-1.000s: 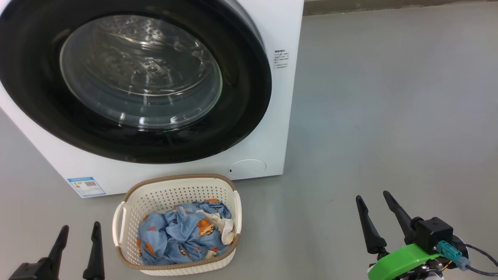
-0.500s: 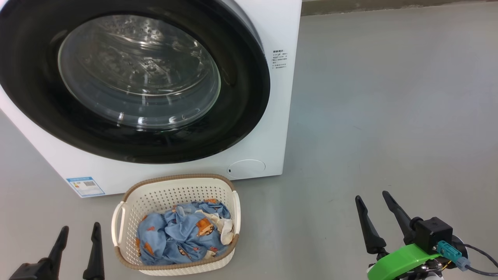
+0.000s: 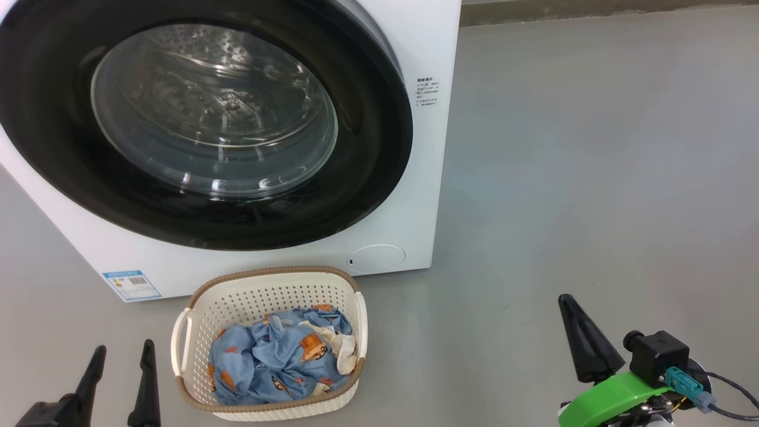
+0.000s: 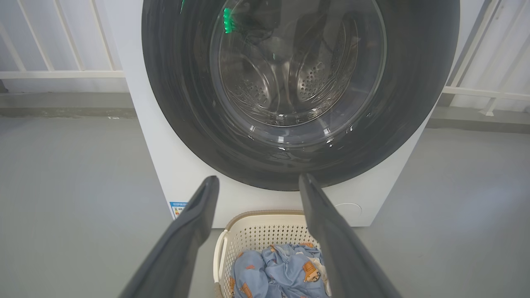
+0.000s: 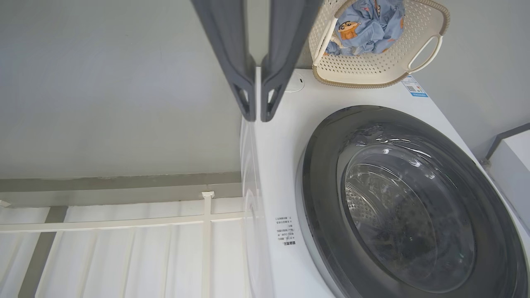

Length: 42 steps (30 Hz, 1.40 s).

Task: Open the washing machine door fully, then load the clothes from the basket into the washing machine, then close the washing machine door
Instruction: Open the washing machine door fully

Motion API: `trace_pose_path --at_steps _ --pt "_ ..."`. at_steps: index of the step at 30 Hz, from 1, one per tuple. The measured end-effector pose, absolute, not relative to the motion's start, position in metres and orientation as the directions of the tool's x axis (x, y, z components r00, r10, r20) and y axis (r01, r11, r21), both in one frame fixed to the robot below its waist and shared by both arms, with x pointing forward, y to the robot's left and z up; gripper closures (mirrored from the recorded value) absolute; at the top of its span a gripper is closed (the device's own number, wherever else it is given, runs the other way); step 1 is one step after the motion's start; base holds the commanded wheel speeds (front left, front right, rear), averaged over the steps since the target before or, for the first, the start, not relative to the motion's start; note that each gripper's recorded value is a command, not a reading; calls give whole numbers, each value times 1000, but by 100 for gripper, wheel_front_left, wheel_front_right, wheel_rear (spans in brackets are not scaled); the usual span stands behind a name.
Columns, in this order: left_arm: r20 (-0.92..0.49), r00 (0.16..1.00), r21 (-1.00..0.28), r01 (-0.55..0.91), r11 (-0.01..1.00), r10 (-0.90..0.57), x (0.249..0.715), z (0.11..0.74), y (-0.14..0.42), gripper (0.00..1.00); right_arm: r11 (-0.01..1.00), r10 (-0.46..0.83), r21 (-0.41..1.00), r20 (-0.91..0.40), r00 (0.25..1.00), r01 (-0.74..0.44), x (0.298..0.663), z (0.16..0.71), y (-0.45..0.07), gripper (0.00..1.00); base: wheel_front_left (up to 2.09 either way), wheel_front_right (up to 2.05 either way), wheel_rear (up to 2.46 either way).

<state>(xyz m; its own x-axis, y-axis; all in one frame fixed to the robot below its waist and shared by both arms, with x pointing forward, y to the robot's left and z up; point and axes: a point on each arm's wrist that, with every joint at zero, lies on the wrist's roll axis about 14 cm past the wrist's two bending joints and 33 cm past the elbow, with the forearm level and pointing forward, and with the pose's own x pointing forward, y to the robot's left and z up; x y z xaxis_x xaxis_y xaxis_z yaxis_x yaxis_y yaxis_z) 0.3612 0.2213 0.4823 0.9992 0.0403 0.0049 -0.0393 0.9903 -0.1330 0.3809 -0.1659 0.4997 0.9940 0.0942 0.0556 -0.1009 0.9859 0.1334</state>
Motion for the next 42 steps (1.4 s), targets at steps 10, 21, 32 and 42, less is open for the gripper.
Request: trace_pose_path --at_steps 10,21,32,42 --pt "10 999 -134 -38 990 40 361 483 221 0 985 95 139 63 994 -103 381 502 -165 100 0 0 0" --pt "3 999 -138 -41 990 42 361 481 221 0 964 61 251 90 994 -82 383 509 -170 100 0 0 0" --pt "-10 999 -145 -43 988 42 362 477 221 0 904 -28 427 87 996 -11 383 506 -190 100 0 0 0" --pt "-38 998 -155 -55 986 49 363 468 224 0 499 -337 846 -11 941 189 373 481 -262 100 0 0 0"
